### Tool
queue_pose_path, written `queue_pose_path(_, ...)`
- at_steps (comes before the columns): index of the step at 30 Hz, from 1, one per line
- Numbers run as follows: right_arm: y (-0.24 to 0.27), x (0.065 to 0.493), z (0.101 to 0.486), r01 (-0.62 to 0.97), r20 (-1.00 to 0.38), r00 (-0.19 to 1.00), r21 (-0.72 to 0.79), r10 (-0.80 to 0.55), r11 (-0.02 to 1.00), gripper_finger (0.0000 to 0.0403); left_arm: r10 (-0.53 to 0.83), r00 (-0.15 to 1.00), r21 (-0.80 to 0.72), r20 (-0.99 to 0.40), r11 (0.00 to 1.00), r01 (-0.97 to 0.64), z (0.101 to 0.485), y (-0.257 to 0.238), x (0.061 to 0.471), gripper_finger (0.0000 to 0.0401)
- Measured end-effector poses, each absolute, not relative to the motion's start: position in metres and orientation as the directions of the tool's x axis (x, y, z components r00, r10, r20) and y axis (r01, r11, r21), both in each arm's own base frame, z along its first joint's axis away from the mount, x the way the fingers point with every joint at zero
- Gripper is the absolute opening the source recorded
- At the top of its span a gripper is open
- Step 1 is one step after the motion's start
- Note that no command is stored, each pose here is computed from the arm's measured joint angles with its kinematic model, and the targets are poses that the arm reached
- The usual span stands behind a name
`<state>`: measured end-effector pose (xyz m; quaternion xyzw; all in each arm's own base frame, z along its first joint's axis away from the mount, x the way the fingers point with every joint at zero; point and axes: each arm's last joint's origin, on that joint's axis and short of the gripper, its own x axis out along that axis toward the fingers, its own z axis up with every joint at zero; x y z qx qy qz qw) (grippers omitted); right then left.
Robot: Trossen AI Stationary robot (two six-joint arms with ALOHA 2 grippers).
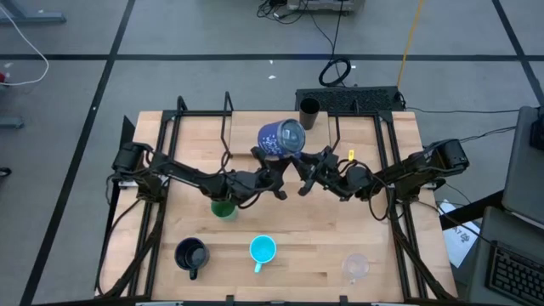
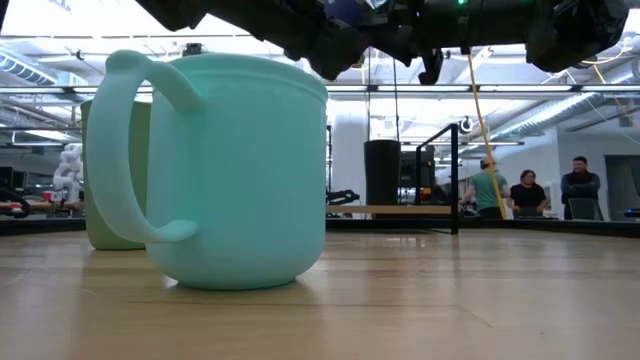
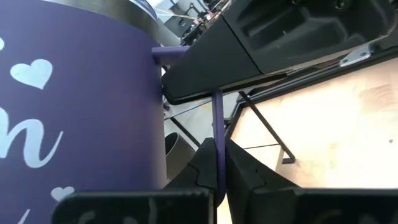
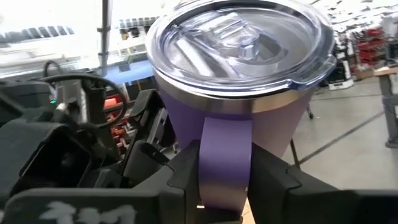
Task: Stack small to large cups/mugs on shelf
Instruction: Put the purple mug on the shelf
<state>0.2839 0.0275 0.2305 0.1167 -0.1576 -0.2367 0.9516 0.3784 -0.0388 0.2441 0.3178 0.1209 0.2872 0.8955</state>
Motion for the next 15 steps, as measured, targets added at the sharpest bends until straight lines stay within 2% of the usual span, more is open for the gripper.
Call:
queue_pose_path(9, 0.036, 0.281, 0.235, 0.399, 0.263, 0.852, 0.234, -0.453, 0.886, 0.0159, 0.407, 0.909, 0.529, -0.087, 0.792, -0.304, 0.272, -0.036, 0.362, 0.0008)
queue_pose_path(15, 0.044, 0.271, 0.250, 0.398, 0.282, 0.851, 0.202, -0.443, 0.895, 0.0193, 0.319, 0.942, 0.473, -0.106, 0.849, -0.235, 0.284, -0.029, 0.354, 0.0008)
